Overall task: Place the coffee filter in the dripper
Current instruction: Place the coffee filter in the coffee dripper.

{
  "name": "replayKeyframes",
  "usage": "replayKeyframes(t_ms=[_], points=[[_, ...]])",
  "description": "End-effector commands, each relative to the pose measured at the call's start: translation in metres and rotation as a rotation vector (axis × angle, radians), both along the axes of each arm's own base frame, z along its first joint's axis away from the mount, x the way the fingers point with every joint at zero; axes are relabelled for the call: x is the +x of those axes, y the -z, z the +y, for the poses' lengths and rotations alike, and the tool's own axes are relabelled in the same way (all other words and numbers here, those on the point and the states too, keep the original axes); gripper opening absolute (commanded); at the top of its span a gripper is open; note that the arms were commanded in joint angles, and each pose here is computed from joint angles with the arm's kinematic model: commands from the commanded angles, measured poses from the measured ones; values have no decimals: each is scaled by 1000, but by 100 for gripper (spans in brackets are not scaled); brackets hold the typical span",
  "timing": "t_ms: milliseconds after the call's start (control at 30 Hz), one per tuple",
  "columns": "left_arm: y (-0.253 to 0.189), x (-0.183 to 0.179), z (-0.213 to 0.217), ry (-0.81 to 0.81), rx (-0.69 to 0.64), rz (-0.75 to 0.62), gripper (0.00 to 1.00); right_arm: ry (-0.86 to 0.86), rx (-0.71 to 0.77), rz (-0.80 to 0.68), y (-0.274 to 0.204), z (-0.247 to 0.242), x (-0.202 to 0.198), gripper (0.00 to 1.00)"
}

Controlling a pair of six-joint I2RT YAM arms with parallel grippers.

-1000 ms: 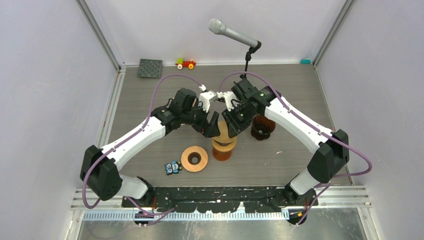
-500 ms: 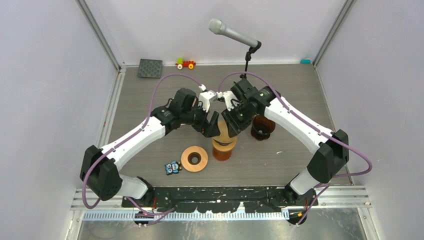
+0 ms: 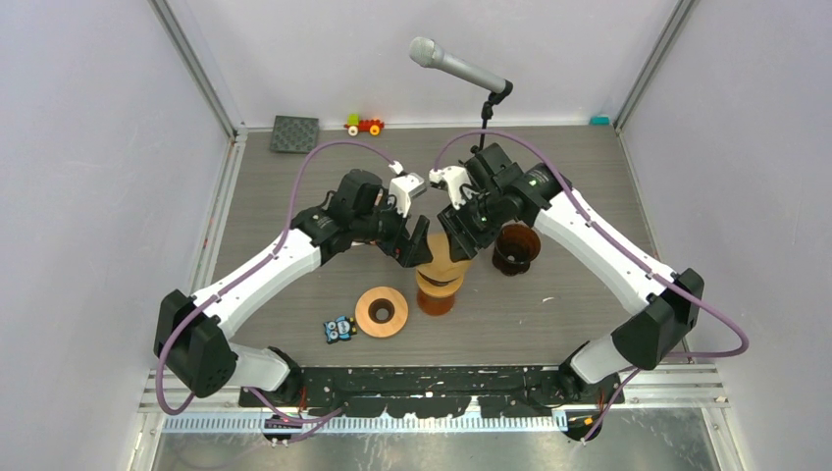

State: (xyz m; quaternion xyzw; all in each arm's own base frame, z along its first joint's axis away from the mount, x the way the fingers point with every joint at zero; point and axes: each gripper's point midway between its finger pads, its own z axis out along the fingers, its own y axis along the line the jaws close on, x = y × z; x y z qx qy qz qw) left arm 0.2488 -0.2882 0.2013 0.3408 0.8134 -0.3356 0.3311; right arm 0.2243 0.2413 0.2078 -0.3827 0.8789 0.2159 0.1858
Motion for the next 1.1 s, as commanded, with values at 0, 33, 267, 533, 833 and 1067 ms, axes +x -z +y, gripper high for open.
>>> replayKeyframes(t_ms=[0, 33, 267, 533, 833, 1067], points=[[-26, 0, -1, 20, -32, -57, 89, -19, 116, -128, -48, 5, 6, 54], [-28, 0, -1, 20, -34, -60, 90, -19, 121, -138, -52, 4, 5, 55], [-38, 1, 0, 23, -41, -88, 93, -9, 147, -189, -67, -5, 5, 61], [-67, 3, 4, 42, -54, -180, 100, 76, 254, -266, -89, -33, 13, 62], [-103, 8, 27, -41, -141, -232, 100, 167, 429, -334, -65, -77, 12, 61], [-122, 22, 52, -102, -201, -248, 100, 19, 500, -294, -16, -65, -10, 60]])
